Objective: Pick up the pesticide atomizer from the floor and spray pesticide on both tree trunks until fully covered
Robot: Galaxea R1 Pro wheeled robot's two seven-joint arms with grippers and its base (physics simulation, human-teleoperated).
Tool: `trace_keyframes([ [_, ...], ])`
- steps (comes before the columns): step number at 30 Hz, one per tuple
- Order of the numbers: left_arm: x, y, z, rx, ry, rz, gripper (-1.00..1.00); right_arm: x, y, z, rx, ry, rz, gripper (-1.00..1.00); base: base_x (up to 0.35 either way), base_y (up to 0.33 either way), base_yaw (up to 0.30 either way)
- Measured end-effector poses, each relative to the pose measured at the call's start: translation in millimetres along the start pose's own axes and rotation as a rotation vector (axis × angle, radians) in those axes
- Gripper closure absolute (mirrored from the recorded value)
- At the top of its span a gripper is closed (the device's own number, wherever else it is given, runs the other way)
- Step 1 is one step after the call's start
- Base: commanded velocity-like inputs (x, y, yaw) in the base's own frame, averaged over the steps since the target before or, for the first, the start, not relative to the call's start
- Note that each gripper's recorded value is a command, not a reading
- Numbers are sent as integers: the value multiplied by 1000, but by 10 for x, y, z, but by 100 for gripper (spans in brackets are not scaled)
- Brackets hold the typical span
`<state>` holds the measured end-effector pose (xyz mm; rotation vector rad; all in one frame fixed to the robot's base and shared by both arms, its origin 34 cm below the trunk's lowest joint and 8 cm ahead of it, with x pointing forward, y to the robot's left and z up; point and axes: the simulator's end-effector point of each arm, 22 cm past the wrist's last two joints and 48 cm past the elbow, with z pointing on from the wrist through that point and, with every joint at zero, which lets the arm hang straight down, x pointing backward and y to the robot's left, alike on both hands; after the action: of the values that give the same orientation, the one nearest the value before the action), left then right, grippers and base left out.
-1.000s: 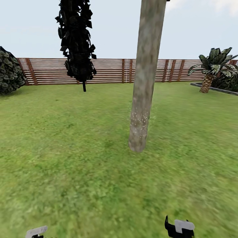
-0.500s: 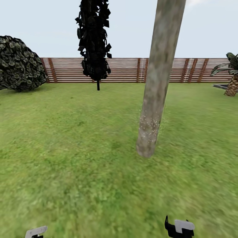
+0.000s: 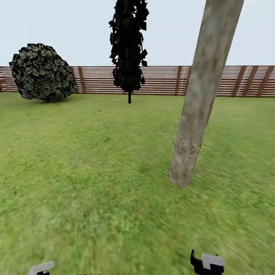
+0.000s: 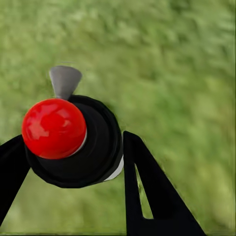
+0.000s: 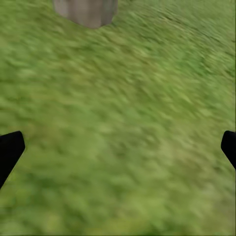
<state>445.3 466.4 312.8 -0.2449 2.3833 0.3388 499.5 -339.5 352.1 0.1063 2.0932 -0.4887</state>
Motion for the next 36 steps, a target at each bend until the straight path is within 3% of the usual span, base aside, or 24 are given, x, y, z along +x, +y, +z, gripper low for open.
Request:
trace_keyframes([
  [11, 14, 3, 3, -1, 3, 0, 100, 19, 3, -1, -1, 4, -2, -100, -77, -69, 282],
  [36, 63, 6, 8, -2, 13, 4, 100, 68, 9, -3, -2, 13, -6, -100, -65, -256, 282],
])
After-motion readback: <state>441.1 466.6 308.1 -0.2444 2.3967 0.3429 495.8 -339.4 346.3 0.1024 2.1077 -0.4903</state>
